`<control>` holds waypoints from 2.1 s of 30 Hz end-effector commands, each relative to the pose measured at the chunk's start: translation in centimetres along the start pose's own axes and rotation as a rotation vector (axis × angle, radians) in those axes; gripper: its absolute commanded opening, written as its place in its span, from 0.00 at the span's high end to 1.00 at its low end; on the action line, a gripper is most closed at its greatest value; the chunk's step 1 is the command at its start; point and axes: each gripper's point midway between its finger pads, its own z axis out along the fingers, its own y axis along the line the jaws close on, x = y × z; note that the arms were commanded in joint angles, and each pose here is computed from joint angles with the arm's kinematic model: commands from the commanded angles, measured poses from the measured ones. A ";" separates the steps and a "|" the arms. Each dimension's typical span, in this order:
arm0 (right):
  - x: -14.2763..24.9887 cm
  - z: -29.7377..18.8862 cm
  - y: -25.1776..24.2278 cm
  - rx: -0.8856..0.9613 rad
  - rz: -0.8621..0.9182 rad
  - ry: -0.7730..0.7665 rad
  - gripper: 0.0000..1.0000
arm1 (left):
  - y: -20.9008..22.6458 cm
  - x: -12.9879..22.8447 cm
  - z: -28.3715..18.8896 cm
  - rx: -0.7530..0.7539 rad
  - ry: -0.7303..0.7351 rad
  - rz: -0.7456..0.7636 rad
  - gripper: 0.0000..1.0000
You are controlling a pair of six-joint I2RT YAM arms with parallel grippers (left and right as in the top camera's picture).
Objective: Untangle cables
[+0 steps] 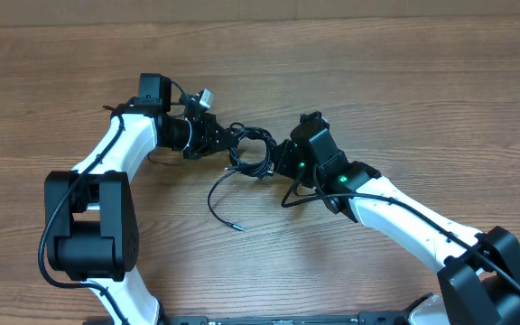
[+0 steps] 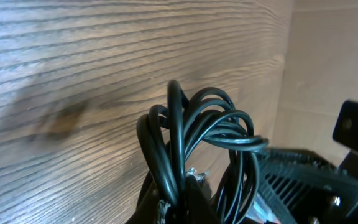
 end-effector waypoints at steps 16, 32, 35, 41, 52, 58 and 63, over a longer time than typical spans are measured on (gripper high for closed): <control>-1.6 0.0 -3.2 0.115 -0.053 -0.030 0.96 | -4.4 1.1 -0.1 0.250 0.025 0.330 0.96; -0.9 -2.0 -11.4 0.373 -0.023 0.094 0.96 | -0.5 -0.2 0.4 0.012 0.000 0.328 0.96; -1.1 -2.2 -11.8 0.398 -0.026 0.085 0.96 | 1.2 -0.5 0.4 -0.086 -0.007 0.269 0.96; -0.4 -1.7 -10.3 0.313 -0.013 0.127 0.96 | 1.3 -0.5 0.4 -0.093 -0.008 0.269 0.96; 1.1 -1.0 -6.4 0.105 0.015 0.230 0.55 | -0.1 -0.3 0.5 -0.011 -0.002 0.229 0.96; 1.4 -0.3 -7.1 0.117 -0.047 0.243 0.49 | -1.7 0.2 0.4 0.084 0.015 0.193 0.96; 1.2 -0.2 -7.3 0.129 -0.048 0.230 0.53 | -3.2 0.6 0.2 0.172 0.027 0.195 0.96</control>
